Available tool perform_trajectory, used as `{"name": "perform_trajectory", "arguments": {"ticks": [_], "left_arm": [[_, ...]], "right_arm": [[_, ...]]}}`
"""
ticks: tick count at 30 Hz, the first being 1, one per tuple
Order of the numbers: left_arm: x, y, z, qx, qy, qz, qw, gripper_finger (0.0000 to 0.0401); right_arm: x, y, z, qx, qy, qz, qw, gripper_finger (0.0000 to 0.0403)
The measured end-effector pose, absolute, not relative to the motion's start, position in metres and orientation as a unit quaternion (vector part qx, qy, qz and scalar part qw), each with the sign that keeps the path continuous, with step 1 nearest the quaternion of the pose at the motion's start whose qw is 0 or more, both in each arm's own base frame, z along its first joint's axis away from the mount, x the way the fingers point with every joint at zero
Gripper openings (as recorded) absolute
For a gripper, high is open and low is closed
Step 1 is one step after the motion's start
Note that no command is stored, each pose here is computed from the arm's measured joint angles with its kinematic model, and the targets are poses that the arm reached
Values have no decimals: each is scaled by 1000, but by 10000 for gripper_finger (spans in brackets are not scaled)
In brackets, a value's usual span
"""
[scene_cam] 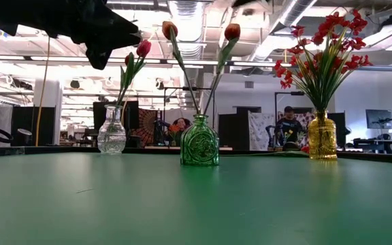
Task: Sort flowers into vase by color
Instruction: Put the orange tulip into the green vase
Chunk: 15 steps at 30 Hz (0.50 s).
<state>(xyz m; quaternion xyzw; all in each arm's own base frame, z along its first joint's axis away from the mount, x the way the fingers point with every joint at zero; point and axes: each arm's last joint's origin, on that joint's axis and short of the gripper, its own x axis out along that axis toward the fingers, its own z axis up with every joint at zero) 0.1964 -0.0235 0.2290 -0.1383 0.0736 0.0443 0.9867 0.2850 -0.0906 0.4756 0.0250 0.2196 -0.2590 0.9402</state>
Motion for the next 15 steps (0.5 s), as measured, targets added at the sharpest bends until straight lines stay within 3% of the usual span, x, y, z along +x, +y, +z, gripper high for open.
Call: {"name": "perform_trajectory", "arguments": {"ticks": [10, 15], "left_arm": [[193, -19, 230, -119, 81, 36, 989, 100], [188, -13, 230, -119, 97, 57, 987, 100]], "right_arm": [[223, -199, 477, 130, 176, -461, 860, 260], [190, -245, 471, 192, 150, -488, 838, 260]]}}
